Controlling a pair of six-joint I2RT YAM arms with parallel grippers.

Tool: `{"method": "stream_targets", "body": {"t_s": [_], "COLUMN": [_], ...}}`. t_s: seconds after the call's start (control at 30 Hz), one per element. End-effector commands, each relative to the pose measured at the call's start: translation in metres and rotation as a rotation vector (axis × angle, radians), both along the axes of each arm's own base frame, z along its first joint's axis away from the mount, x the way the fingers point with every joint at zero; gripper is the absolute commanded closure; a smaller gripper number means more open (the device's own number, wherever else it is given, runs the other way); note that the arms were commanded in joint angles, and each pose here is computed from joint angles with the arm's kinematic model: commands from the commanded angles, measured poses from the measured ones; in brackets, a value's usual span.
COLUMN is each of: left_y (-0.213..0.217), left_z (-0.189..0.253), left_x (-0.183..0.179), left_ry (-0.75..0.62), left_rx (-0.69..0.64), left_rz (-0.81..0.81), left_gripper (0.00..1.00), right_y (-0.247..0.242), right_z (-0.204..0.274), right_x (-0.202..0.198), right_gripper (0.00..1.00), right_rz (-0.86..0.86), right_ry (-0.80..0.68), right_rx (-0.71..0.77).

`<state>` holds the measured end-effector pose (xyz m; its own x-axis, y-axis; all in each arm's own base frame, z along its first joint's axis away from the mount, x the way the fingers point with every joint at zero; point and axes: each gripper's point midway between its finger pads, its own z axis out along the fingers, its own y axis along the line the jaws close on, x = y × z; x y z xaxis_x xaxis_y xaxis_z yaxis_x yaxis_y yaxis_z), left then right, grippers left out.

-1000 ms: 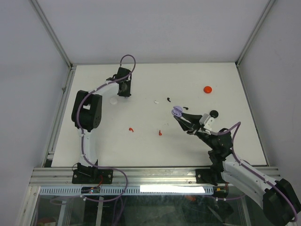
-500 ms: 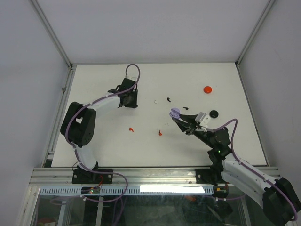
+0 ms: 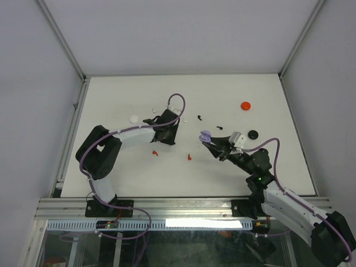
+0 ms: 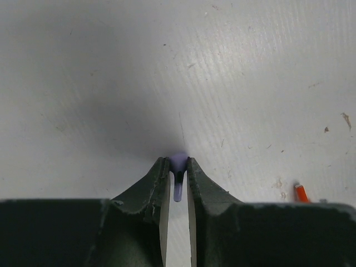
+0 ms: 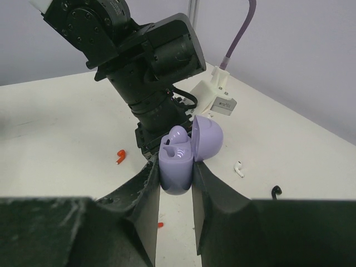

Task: Insert the wireless bluetooth earbuds into the charging case
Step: Pick up the earbud from the center of the board.

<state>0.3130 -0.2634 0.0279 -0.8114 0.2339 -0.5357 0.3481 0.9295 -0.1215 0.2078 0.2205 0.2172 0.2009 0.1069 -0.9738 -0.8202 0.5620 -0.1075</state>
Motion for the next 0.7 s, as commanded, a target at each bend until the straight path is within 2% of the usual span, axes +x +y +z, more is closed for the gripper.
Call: {"method": "stream_targets", "body": {"t_s": [0.0, 0.3, 0.67], "left_y": [-0.001, -0.001, -0.004], "left_z": [0.016, 0.030, 0.041], "left_x": [0.001, 0.003, 0.007], "left_ry": [-0.034, -0.031, 0.004], "left_rx": [-0.017, 0.019, 0.065], "left_rz": [0.034, 0.012, -0.024], "left_gripper": [0.82, 0.67, 0.64], "right_y": [0.003, -0.001, -0.004], "right_z": [0.027, 0.025, 0.026], "right_x": [-0.001, -0.001, -0.001], "right_gripper": [1.00, 1.00, 1.00], "right_rz": [0.018, -0.003, -0.019], "right_ry": [-0.038, -0.024, -0.022], "right_rx": [0.045, 0.046, 0.046]}}
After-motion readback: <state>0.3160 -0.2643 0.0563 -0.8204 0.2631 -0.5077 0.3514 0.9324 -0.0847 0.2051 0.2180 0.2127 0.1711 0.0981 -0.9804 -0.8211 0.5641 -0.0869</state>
